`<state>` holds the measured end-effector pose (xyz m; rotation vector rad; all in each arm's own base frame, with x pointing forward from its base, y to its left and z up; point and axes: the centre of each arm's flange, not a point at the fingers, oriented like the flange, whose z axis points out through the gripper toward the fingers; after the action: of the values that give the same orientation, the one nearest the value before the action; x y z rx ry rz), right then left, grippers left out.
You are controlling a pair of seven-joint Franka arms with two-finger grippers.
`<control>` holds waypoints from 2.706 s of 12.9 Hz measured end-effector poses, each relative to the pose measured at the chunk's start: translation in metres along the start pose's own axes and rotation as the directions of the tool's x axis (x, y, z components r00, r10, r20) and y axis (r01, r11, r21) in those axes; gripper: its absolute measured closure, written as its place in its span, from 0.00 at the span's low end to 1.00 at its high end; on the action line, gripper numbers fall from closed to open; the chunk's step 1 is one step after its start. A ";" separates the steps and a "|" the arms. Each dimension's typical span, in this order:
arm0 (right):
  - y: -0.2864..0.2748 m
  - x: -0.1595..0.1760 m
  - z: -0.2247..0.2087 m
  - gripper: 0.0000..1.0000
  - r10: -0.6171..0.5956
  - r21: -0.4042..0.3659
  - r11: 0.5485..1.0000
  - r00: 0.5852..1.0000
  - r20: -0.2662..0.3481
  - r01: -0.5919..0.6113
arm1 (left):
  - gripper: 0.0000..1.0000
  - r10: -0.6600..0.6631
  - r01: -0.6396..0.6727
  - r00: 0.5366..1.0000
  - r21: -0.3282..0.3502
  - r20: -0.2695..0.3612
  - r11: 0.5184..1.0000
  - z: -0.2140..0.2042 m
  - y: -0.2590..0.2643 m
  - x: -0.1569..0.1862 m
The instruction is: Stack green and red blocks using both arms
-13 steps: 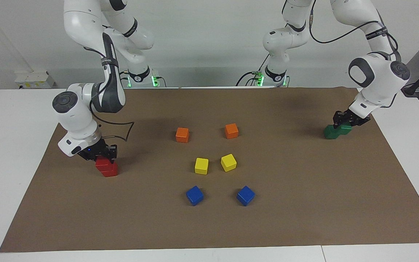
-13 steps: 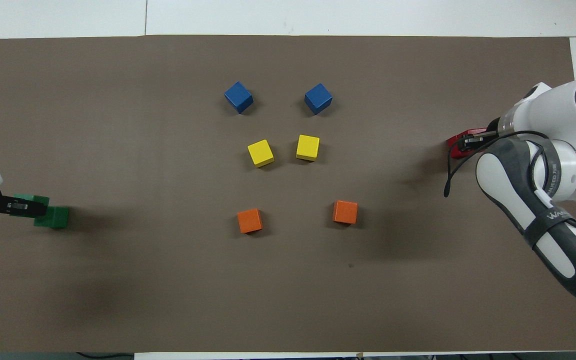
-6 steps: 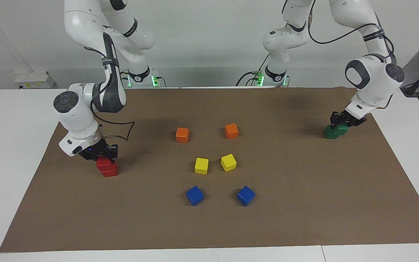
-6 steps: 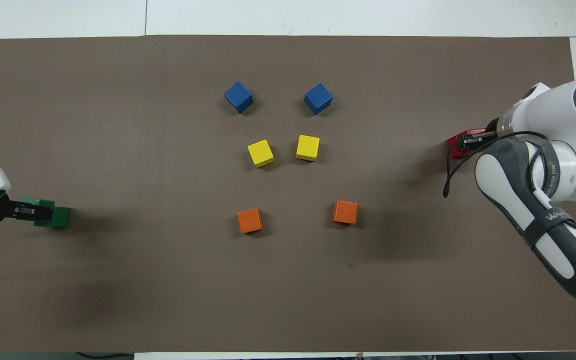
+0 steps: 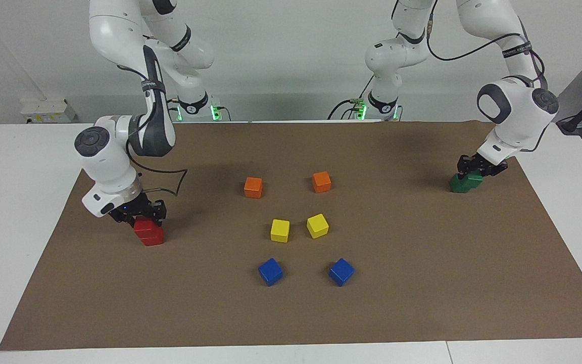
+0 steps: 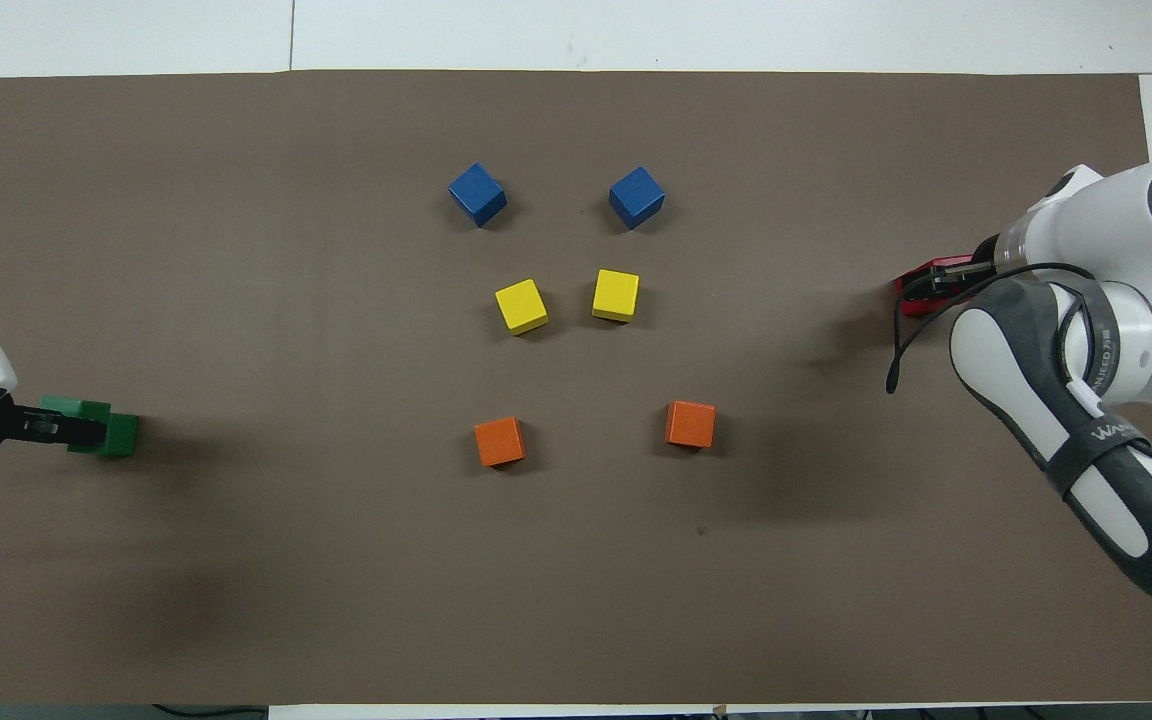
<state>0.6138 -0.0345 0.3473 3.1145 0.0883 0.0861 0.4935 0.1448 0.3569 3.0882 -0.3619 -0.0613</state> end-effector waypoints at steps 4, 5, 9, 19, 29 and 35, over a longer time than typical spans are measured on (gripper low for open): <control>-0.002 0.016 -0.058 0.00 -0.004 -0.004 1.000 1.000 0.021 0.004 | 0.00 0.002 -0.002 1.000 -0.001 0.000 1.000 -0.019 -0.003 0.007; -0.009 0.017 -0.087 0.00 -0.013 -0.003 1.000 1.000 0.020 0.013 | 0.00 0.007 -0.007 1.000 -0.007 0.009 1.000 -0.044 -0.005 0.015; -0.033 -0.035 -0.218 0.00 -0.009 0.027 1.000 0.999 0.040 0.008 | 0.00 -0.082 0.082 0.996 0.011 -0.031 0.997 -0.157 0.014 0.041; -0.029 -0.074 -0.257 0.00 0.059 0.016 0.998 0.993 0.106 -0.061 | 0.00 -0.284 0.286 0.951 0.004 0.125 0.958 -0.257 0.106 0.047; -0.038 -0.071 -0.259 0.00 0.043 0.018 0.999 0.995 0.086 -0.044 | 0.00 -0.275 0.275 0.961 0.009 0.021 0.961 -0.279 0.134 0.043; -0.029 -0.072 -0.259 0.00 0.055 0.028 0.998 0.995 0.082 -0.057 | 0.00 -0.274 0.274 0.962 0.008 0.001 0.962 -0.279 0.134 0.045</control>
<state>0.5260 -0.0038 0.6016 3.1464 0.0005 -0.0420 0.5188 0.0116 0.6392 3.1224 0.0688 -0.0702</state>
